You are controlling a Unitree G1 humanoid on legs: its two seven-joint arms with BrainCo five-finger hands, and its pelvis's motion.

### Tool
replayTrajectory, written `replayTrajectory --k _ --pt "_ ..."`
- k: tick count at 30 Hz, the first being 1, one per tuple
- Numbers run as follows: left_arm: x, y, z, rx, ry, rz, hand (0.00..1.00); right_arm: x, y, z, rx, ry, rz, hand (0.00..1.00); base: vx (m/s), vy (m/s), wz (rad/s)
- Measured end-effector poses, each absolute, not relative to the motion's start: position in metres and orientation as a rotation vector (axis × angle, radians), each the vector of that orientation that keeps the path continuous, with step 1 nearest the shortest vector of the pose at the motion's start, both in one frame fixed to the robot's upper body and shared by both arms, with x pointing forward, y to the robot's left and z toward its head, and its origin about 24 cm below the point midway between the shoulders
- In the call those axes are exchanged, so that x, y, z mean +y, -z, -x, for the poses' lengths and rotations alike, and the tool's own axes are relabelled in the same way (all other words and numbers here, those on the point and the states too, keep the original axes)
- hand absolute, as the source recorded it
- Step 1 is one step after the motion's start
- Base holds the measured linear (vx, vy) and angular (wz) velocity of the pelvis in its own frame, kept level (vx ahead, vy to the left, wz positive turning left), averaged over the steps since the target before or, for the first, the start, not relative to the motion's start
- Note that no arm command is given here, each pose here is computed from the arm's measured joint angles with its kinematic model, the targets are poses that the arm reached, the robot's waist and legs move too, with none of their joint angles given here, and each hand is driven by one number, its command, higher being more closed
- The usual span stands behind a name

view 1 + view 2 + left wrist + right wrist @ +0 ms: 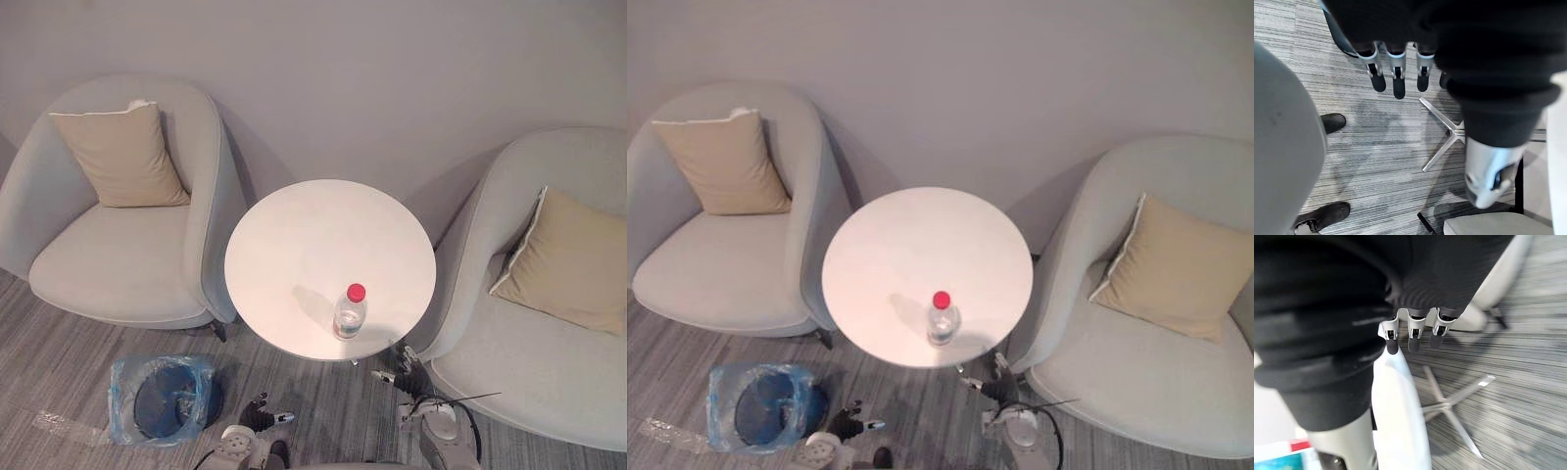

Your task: Gather rubbish on tea table into small bin, then transfer packed bag to large trash can.

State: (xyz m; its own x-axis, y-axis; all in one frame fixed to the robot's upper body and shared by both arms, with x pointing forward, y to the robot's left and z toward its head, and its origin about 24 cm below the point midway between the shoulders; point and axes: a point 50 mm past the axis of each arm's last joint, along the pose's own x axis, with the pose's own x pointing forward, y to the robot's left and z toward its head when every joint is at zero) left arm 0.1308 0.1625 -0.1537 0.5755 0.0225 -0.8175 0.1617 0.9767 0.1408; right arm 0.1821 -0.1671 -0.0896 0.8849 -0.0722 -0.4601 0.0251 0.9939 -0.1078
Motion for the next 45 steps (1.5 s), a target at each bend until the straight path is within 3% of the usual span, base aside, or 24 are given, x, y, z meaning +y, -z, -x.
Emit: replayTrajectory --k 15,36,37,45 --pt "0.167 0.153 -0.128 0.943 0.04 -0.192 0.0 -0.153 0.057 -0.205 0.282 -0.017 0.291 0.0 -0.03 -0.002 0.07" --pt "0.168 0.148 -0.135 0.897 0.021 -0.183 0.0 -0.148 0.022 -0.264 0.145 0.033 0.231 0.0 -0.03 -0.011 0.11" --pt "0.168 0.148 -0.136 0.892 0.017 -0.177 0.0 -0.147 0.019 -0.268 0.135 0.033 0.227 1.0 0.02 -0.012 0.15" --pt "0.169 0.142 -0.145 0.849 0.015 -0.179 0.0 -0.145 -0.001 -0.293 0.079 0.052 0.179 1.0 0.0 -0.003 0.15"
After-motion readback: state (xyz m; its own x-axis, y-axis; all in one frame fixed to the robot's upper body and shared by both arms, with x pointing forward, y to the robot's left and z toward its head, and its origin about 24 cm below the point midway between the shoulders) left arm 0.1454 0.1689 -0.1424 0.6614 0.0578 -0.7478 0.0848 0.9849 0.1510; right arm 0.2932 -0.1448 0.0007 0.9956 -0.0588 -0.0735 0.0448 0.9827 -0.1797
